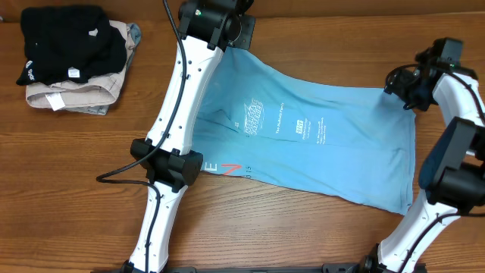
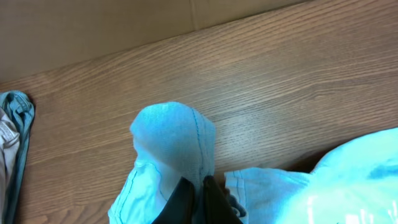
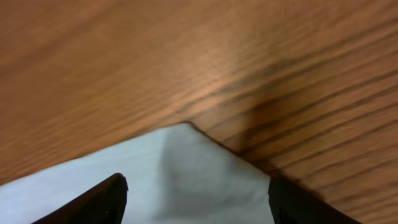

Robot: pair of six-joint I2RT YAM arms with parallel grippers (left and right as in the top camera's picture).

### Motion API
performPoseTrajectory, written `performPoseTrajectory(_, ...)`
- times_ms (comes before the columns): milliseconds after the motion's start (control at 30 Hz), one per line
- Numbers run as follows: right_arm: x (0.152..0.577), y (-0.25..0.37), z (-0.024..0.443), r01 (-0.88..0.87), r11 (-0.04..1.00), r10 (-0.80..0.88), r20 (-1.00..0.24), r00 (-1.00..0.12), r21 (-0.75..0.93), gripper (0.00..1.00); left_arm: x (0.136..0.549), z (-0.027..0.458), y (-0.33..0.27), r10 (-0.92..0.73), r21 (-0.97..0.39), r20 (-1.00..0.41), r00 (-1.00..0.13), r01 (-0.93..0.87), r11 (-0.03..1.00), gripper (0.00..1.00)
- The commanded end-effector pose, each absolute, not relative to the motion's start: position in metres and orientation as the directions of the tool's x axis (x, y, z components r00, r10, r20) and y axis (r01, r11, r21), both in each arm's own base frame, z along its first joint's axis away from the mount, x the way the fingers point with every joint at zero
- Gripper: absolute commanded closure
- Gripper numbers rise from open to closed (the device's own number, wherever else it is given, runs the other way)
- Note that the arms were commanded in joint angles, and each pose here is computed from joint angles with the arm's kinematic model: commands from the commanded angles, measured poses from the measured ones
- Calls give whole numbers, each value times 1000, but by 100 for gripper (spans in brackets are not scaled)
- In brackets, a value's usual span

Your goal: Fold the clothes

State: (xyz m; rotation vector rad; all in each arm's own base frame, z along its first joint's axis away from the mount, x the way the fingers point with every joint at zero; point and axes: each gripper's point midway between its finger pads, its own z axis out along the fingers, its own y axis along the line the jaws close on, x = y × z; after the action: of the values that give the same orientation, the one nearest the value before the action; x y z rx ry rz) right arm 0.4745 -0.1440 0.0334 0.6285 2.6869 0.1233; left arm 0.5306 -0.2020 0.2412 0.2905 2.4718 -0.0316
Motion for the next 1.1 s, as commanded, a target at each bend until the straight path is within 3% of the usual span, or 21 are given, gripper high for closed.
performPoseTrajectory(0, 471, -152, 20, 431, 893, 448, -330, -831, 128, 24, 533, 242, -198, 181, 43, -608, -773, 195, 980, 96)
performPoseTrajectory(67, 469, -157, 16, 440, 892, 448, -328, -831, 104, 26, 532, 241, -198, 181, 44, -607, -774, 195, 980, 96)
performPoseTrajectory(233, 466, -164, 13, 399, 916, 390, -332, -859, 45, 41, 531, 240, -197, 183, 45, -601, -778, 195, 980, 96)
performPoseTrajectory(400, 466, -163, 13, 385, 922, 376, -333, -865, 40, 67, 531, 240, -197, 183, 45, -600, -779, 195, 980, 96)
performPoseTrajectory(500, 466, -163, 13, 385, 922, 376, -329, -866, 40, 92, 530, 239, -196, 185, 47, -595, -782, 196, 980, 96)
performPoseTrajectory(600, 462, -162, 12, 385, 922, 377, -316, -871, 39, 96, 529, 239, -197, 185, 45, -595, -782, 197, 979, 96)
performPoseTrajectory(800, 458, -160, 10, 386, 922, 380, -296, -877, 37, 96, 529, 239, -197, 185, 45, -593, -784, 197, 979, 96)
performPoseTrajectory(833, 459, -161, 11, 386, 922, 379, -301, -875, 38, 87, 529, 239, -197, 185, 45, -593, -784, 197, 979, 96)
performPoseTrajectory(900, 462, -163, 12, 389, 921, 381, -314, -870, 39, 35, 529, 238, -197, 185, 45, -592, -784, 197, 979, 96)
performPoseTrajectory(967, 463, -164, 12, 390, 920, 381, -320, -868, 39, 29, 529, 238, -197, 186, 45, -591, -785, 198, 979, 96)
performPoseTrajectory(1067, 463, -165, 11, 390, 920, 381, -321, -867, 39, 30, 529, 238, -197, 185, 45, -591, -785, 197, 979, 96)
